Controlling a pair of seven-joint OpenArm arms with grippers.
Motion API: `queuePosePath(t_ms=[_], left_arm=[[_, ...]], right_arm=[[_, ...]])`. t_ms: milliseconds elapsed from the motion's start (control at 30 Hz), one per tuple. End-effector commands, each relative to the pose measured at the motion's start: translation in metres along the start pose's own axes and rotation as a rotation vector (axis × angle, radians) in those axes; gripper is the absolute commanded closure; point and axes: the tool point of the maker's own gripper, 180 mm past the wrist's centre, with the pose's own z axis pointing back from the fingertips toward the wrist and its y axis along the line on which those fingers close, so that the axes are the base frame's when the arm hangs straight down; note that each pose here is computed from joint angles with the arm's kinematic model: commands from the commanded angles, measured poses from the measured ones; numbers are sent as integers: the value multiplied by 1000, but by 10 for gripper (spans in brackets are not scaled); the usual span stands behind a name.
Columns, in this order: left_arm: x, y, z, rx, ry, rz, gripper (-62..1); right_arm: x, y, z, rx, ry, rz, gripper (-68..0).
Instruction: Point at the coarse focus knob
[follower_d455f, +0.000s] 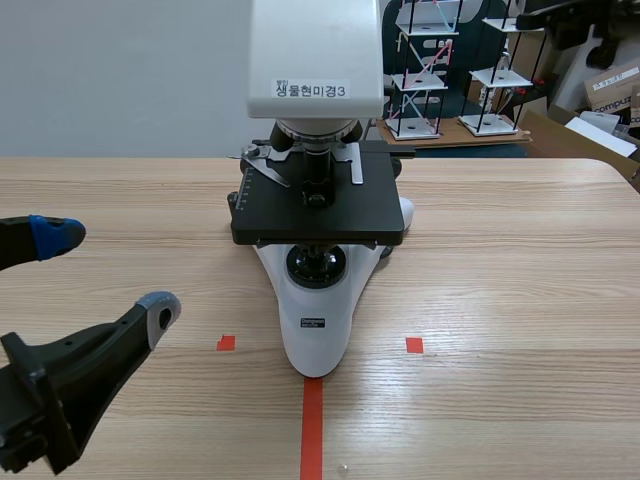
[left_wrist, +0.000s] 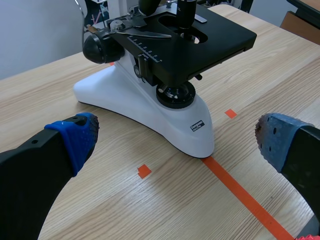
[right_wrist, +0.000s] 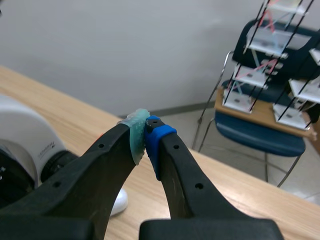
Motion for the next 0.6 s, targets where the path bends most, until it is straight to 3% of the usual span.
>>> queuePosePath(t_ms=[0,333,567], left_arm=[[6,2,0,5,-25,1,-623],[6,2,0,6,-26,1,-623],[6,2,0,6,-25,1,-623]], right_arm=[[24,0,-4,1,-44,14,-8],[0,34,-22,113,130,29,-8],[-7,41,-22,137,162,31,-8]])
